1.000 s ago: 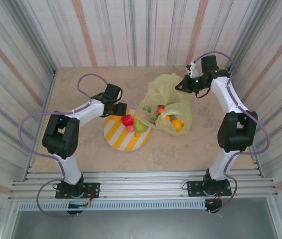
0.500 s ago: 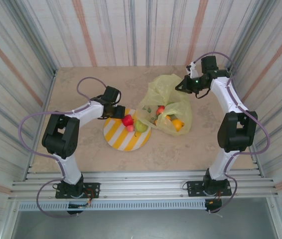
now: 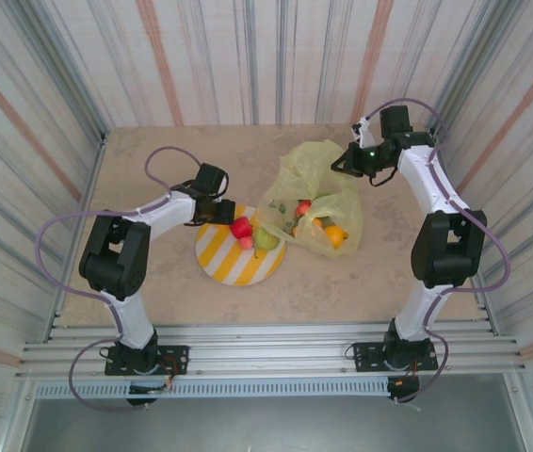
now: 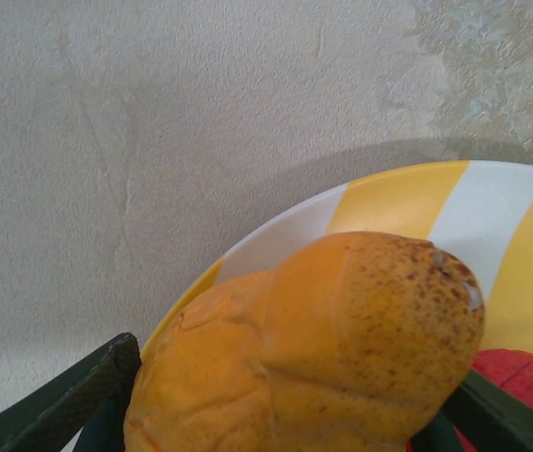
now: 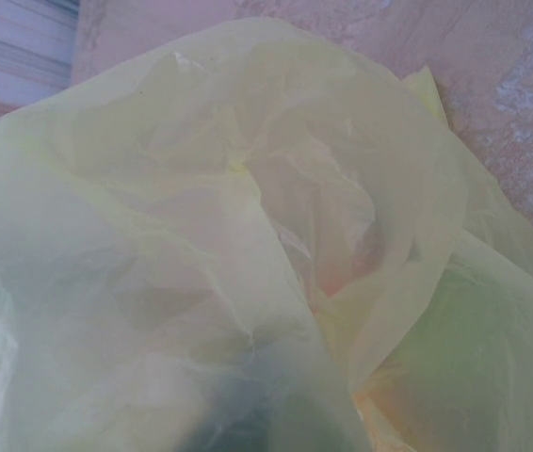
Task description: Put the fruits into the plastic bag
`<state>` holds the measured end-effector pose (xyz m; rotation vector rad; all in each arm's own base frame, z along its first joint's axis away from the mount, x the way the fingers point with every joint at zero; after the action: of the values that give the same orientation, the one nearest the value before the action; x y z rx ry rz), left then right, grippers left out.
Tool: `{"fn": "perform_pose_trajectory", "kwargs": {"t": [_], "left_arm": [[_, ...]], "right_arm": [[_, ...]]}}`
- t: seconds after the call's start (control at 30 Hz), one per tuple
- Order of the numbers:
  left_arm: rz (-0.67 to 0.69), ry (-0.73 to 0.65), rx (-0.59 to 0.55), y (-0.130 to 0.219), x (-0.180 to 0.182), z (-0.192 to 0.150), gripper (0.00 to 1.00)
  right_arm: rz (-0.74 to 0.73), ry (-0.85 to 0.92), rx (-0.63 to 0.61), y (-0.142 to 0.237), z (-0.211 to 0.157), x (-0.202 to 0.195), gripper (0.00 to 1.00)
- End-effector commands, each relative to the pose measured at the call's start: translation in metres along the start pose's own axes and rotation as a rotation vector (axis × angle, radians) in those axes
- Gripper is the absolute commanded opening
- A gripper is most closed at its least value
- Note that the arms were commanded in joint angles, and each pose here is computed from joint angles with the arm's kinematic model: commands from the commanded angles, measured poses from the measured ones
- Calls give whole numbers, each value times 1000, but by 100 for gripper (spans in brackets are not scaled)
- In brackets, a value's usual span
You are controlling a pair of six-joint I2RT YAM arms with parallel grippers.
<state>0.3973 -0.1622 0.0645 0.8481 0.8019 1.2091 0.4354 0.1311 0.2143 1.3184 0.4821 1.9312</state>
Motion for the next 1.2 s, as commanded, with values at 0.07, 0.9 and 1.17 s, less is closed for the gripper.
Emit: {"fn": "perform_pose_trajectory", "kwargs": {"t": [0.07,0.9,1.17], "left_arm": [[0,22,12,-2,6,-5,69],[-463,-123,-370,162,-135,7,63],[-531,-292,-348,143,-212,13,63]], "right_arm": [[13,-4,22,-3,-6,-2,0],[13,-3,17,0,-3,0,0],[16,-3,21,0,-5,1,0]]}}
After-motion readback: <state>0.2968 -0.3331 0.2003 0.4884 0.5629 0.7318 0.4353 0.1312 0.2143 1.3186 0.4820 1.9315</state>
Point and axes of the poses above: each hand's point on the last joint's axis, 136 mm out from that joint toward the fingers, its own y axis back along the fingers, its own x axis along the line the jaws close on, z = x × y, the point moved 1 cm from there along y, back along the fingers
